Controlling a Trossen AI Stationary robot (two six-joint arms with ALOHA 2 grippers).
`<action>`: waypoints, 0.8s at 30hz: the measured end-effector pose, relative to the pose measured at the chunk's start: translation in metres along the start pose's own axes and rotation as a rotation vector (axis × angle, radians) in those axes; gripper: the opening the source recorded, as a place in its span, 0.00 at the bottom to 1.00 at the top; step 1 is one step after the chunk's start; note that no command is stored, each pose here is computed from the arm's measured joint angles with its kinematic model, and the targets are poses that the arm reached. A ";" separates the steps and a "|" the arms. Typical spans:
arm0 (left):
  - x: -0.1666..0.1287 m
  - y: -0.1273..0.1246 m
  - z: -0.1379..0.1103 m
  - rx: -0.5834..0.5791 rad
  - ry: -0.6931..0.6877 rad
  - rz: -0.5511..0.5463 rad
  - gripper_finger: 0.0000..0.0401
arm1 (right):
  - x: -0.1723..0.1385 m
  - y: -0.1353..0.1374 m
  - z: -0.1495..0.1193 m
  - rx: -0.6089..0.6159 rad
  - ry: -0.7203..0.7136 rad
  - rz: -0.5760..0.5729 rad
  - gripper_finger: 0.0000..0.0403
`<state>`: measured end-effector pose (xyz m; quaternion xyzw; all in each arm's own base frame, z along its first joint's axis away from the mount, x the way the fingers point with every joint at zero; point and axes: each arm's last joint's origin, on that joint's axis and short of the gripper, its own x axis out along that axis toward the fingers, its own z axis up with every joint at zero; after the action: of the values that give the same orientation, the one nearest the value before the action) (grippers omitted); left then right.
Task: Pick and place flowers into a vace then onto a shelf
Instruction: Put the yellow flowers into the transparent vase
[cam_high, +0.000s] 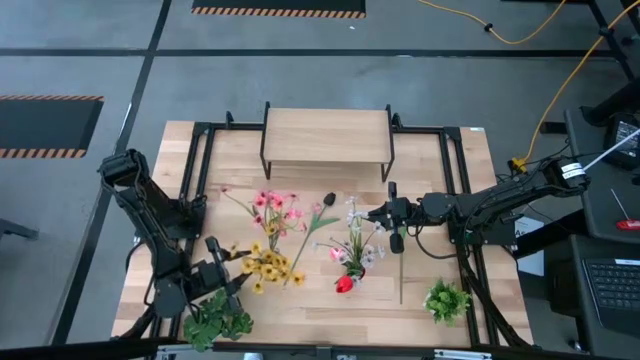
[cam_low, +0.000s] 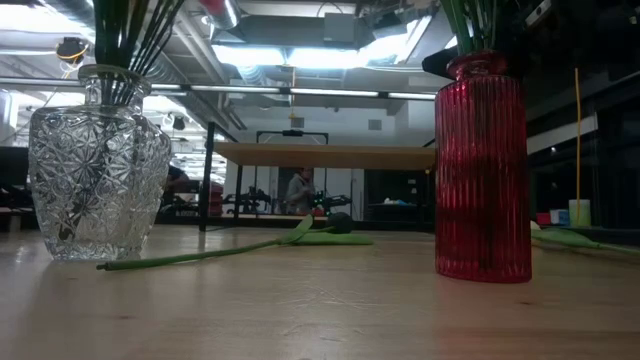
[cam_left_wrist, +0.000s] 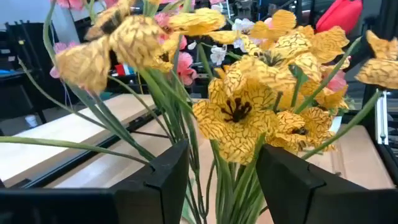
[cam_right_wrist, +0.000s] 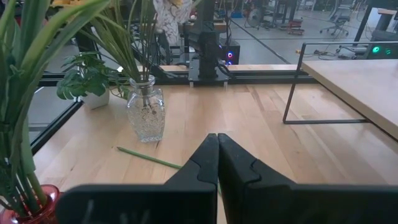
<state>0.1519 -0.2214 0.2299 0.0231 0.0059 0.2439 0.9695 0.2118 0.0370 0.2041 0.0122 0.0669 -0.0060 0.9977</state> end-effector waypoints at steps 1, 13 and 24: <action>0.000 0.000 0.000 0.000 0.000 -0.001 0.44 | 0.000 0.000 0.000 0.000 0.000 0.000 0.01; 0.005 0.000 -0.004 0.058 0.032 -0.124 0.47 | 0.000 0.000 0.000 0.024 0.000 0.000 0.01; 0.033 0.023 -0.010 0.019 0.218 -0.243 0.46 | 0.000 0.000 0.000 0.046 0.000 0.000 0.01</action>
<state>0.1701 -0.1856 0.2212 0.0050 0.1161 0.1258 0.9852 0.2119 0.0369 0.2041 0.0351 0.0668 -0.0077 0.9971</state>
